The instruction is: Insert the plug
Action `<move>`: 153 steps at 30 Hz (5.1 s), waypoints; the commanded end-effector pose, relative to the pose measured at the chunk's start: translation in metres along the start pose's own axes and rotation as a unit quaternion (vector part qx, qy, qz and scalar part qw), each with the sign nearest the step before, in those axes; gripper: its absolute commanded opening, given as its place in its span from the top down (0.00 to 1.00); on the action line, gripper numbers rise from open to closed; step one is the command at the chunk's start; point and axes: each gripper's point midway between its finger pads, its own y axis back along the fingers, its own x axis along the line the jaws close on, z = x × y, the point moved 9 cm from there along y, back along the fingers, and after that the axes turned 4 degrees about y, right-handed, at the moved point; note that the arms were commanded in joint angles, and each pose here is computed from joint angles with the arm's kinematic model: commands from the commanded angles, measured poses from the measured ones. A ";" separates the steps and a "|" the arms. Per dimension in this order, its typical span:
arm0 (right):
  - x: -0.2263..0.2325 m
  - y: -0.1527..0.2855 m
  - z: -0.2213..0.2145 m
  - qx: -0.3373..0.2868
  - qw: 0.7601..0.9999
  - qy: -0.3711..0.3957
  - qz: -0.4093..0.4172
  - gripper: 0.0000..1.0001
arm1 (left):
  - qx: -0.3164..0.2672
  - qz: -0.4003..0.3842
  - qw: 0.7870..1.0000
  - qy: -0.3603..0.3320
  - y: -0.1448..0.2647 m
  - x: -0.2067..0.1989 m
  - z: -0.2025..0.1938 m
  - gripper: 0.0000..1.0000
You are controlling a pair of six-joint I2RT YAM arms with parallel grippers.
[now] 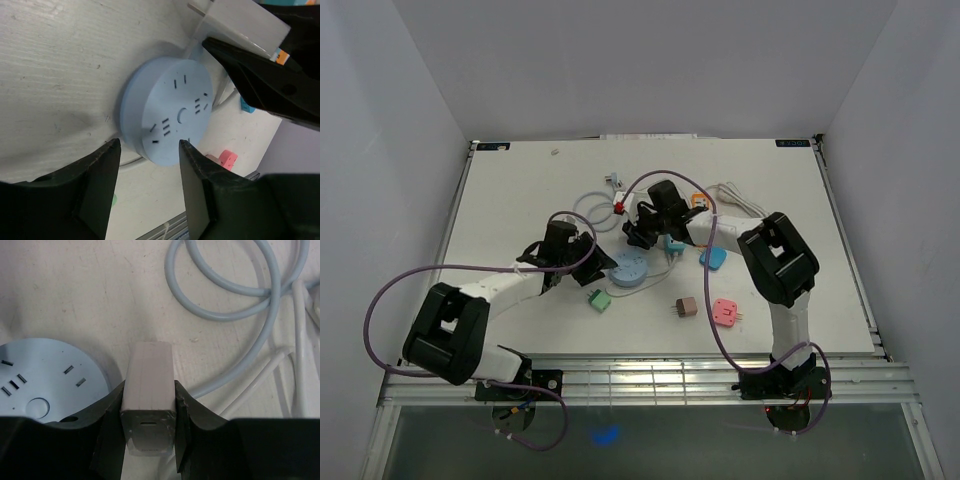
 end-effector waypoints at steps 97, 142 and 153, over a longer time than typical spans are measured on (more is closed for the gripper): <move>0.049 0.026 0.123 0.072 0.986 0.075 0.133 0.92 | -0.105 -0.006 0.984 0.142 0.102 0.020 0.108 0.09; 0.055 -0.037 0.107 0.165 0.977 0.084 0.109 0.92 | -0.079 0.004 0.977 0.198 0.053 0.066 0.113 0.24; 0.063 -0.038 0.107 0.173 0.974 0.084 0.122 0.92 | -0.074 0.001 0.977 0.201 0.045 0.072 0.111 0.27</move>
